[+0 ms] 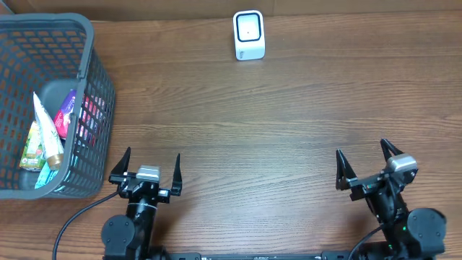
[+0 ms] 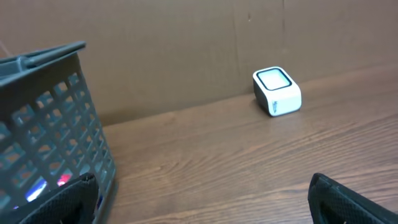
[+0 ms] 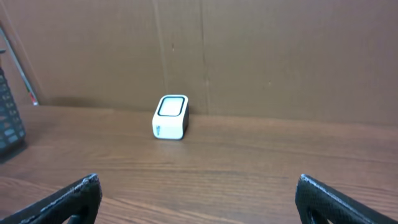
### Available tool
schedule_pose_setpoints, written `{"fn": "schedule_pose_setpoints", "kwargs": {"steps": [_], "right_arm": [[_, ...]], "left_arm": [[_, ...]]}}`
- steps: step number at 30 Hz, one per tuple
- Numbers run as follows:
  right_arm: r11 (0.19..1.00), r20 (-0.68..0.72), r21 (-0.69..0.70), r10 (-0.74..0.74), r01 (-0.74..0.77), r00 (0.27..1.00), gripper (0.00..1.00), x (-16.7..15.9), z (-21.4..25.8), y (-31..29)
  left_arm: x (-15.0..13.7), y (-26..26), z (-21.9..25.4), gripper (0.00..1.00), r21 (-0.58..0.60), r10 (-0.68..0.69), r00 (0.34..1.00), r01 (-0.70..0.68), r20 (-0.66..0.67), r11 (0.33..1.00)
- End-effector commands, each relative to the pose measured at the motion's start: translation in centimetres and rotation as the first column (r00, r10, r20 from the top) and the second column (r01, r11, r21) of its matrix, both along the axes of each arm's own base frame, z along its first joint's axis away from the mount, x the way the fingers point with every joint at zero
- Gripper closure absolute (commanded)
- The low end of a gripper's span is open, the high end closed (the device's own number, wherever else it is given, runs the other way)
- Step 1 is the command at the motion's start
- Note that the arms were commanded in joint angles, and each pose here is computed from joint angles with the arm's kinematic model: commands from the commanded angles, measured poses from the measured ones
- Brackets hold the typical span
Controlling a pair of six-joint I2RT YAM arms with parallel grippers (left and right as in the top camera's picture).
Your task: Scan the item barcode
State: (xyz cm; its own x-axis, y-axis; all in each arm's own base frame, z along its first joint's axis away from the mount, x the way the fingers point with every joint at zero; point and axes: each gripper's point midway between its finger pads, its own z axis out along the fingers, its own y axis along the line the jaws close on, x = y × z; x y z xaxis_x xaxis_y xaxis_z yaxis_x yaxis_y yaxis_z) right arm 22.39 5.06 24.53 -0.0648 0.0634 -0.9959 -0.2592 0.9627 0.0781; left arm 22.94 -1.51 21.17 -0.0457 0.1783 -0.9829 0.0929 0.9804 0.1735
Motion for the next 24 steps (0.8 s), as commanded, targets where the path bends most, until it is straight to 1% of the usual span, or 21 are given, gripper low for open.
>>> {"fn": "schedule_pose_setpoints", "kwargs": {"steps": [1, 6, 9, 14, 19, 24], "right_arm": [[1.0, 0.003, 0.0, 0.007, -0.007, 1.0, 0.0, -0.1, 3.2, 0.1], [1.0, -0.043, -0.004, 0.011, -0.011, 0.999, 0.0, 0.1, 5.4, 0.2], [1.0, -0.04, -0.003, 0.023, -0.023, 0.999, 0.0, 0.1, 7.0, 0.4], [1.0, -0.046, -0.002, 0.029, -0.029, 0.999, 0.0, 0.2, 9.5, 0.5], [0.999, -0.165, -0.009, 0.032, -0.034, 0.986, 0.0, 0.8, 10.0, 0.6], [0.996, -0.281, 0.003, 0.086, -0.089, 0.956, 0.0, 1.5, 10.2, 1.6]], "left_arm": [[-0.5, 0.1, 2.9, 0.0, -0.023, 0.006, 1.0, -0.006, 0.002, 1.0], [0.1, 0.1, 5.3, 0.0, -0.022, 0.006, 0.999, -0.007, -0.045, 1.0], [0.9, 0.1, 7.1, 0.0, -0.024, 0.006, 0.997, -0.008, -0.08, 1.0], [2.4, -0.2, 10.1, 0.0, -0.035, -0.008, 0.983, 0.002, -0.181, 0.999], [4.6, -1.0, 12.8, 0.0, -0.054, -0.057, 0.939, 0.041, -0.339, 0.998], [6.3, -2.3, 15.1, 0.0, -0.094, -0.131, 0.886, 0.099, -0.445, 0.991]]}}
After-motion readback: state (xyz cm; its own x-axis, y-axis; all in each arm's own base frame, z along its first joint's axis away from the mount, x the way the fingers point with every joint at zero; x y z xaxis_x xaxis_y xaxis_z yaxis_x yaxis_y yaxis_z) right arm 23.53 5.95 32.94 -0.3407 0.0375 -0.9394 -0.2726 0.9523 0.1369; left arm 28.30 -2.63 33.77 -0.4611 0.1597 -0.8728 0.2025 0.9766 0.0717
